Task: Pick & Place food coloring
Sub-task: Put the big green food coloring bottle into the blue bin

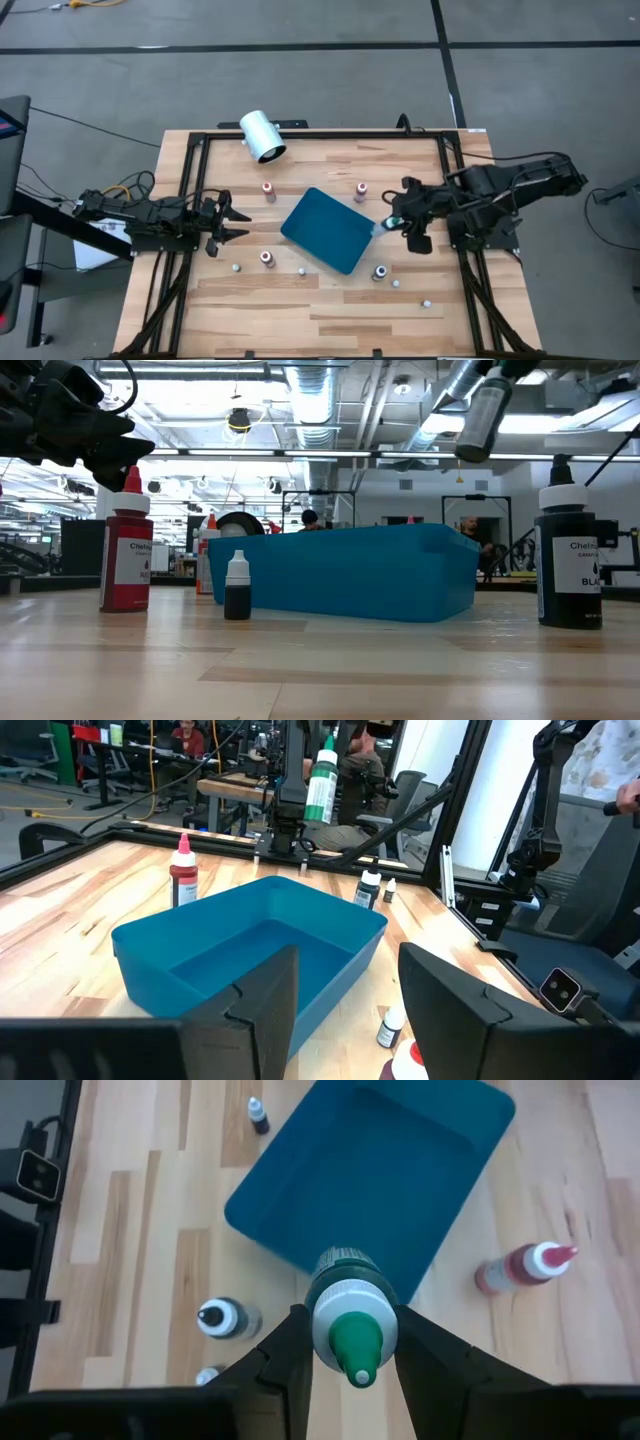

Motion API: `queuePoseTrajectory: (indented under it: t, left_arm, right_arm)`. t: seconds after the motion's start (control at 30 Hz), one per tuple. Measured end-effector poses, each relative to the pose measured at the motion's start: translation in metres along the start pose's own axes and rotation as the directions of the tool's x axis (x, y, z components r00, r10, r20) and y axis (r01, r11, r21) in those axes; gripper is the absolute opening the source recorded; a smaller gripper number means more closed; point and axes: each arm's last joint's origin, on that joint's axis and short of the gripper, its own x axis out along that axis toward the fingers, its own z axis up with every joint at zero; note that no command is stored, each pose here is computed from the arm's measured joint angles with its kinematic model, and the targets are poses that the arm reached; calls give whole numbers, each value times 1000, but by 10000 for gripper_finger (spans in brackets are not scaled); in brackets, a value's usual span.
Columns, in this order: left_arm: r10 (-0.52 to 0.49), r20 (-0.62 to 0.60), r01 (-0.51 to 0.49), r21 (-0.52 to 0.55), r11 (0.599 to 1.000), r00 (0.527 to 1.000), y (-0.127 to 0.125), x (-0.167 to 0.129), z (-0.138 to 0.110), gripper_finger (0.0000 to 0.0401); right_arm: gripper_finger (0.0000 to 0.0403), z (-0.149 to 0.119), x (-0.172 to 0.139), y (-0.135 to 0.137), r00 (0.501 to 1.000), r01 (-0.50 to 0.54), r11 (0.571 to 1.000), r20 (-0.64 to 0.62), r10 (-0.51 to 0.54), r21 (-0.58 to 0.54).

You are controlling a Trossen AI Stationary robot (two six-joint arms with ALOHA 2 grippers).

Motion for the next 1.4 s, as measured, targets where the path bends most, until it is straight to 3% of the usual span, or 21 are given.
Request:
queuePoseTrajectory:
  t: [0.47, 1.17, 1.4]
  left_arm:
    - [0, 1, 0, 0, 1000, 1000, 0, 0, 0, 165]
    - [1, -1, -1, 0, 1000, 1000, 0, 0, 0, 165]
    - [1, -1, -1, 0, 1000, 1000, 0, 0, 0, 165]
  right_arm:
    - [113, 3, 6, -3, 1000, 13, 1000, -19, -13, 3]
    - [113, 24, 78, -22, 982, 26, 1000, -185, -24, 4]
    - [114, 26, 102, -26, 966, 18, 999, -255, -30, -47]
